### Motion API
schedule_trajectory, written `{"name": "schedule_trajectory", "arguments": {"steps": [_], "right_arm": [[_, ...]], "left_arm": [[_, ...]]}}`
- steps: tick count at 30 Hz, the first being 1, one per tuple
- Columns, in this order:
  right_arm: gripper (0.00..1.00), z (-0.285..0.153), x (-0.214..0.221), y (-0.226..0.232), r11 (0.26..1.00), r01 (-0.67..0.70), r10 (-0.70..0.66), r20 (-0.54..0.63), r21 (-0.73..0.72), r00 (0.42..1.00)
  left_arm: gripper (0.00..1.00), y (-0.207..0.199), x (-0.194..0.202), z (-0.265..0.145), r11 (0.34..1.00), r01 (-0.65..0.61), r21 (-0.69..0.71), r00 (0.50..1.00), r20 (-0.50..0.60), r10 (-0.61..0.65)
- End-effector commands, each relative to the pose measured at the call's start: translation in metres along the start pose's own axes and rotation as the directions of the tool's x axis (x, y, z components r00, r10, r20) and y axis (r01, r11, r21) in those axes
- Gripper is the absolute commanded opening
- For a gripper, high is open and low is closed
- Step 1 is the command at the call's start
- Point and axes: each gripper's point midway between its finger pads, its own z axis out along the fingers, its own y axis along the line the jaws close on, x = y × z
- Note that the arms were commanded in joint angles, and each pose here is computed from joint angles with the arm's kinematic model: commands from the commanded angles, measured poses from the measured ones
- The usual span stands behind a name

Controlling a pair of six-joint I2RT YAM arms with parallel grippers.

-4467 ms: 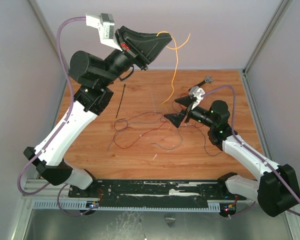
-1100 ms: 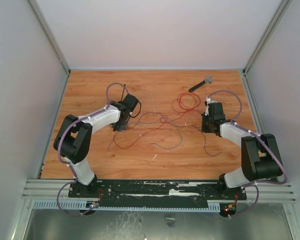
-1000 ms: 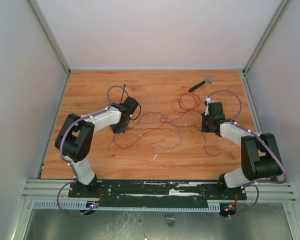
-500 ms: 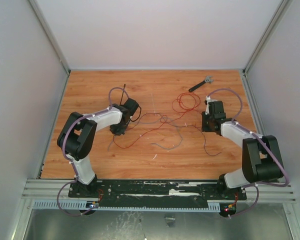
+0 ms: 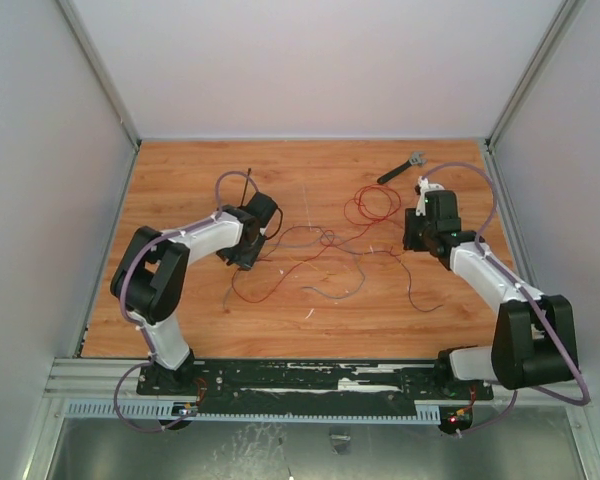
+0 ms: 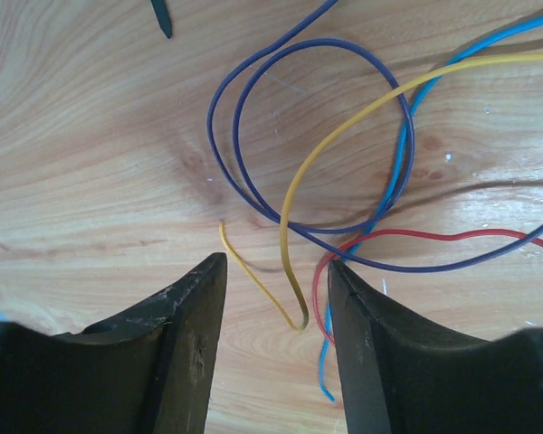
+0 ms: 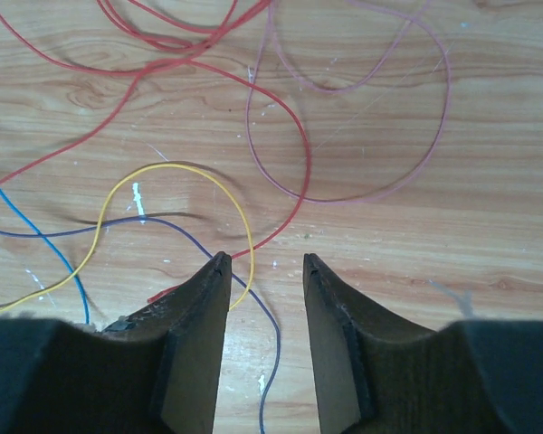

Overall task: Zip-tie the wires
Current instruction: Place the cable at the center of the board, then untie the cable at the center of the board.

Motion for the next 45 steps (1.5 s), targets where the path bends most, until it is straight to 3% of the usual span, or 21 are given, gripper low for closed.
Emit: {"name": "schedule_trajectory", "arguments": {"steps": [1,5,10,17,21,25,29,33,45], "right_arm": [[0.39,-0.019,-0.030,0.005,1.000,0.004,-0.001,0.087,-0.030,0.996],[0.40,-0.027,-0.042,0.004,1.000,-0.009,0.013,0.132,-0.026,0.991],[0.50,-0.026,-0.061,0.004,0.998,-0.052,0.058,0.184,-0.041,0.981],[0.52,0.002,-0.090,0.008,0.995,-0.067,0.081,0.201,-0.076,0.976],[0.52,0.028,-0.094,0.012,0.995,-0.046,0.059,0.153,-0.087,0.986],[0.54,0.048,-0.102,0.019,0.992,-0.031,0.046,0.124,-0.119,0.991],[0.63,0.062,-0.112,0.048,0.978,0.025,0.000,0.122,-0.206,0.992],[0.71,0.084,-0.105,0.067,0.974,0.096,-0.082,0.076,-0.203,0.994],[0.68,0.129,-0.087,0.095,0.963,0.177,-0.182,-0.006,-0.205,0.983]], "left_arm": [[0.56,0.002,-0.014,-0.017,0.999,0.022,0.035,0.998,0.066,-0.024],[0.63,0.004,-0.015,-0.023,0.999,0.029,0.038,0.996,0.085,-0.033],[0.75,0.011,-0.018,-0.033,0.998,0.047,0.037,0.992,0.113,-0.051],[0.93,0.026,-0.028,-0.060,0.993,0.098,0.063,0.974,0.197,-0.108],[0.97,0.035,-0.045,-0.091,0.983,0.143,0.114,0.936,0.307,-0.172],[0.98,0.040,-0.068,-0.128,0.965,0.164,0.206,0.860,0.450,-0.242],[0.98,0.041,-0.081,-0.155,0.947,0.152,0.282,0.800,0.528,-0.286],[0.99,0.042,-0.081,-0.163,0.943,0.145,0.300,0.786,0.543,-0.294],[0.98,0.046,-0.076,-0.164,0.940,0.158,0.301,0.779,0.547,-0.306]]}}
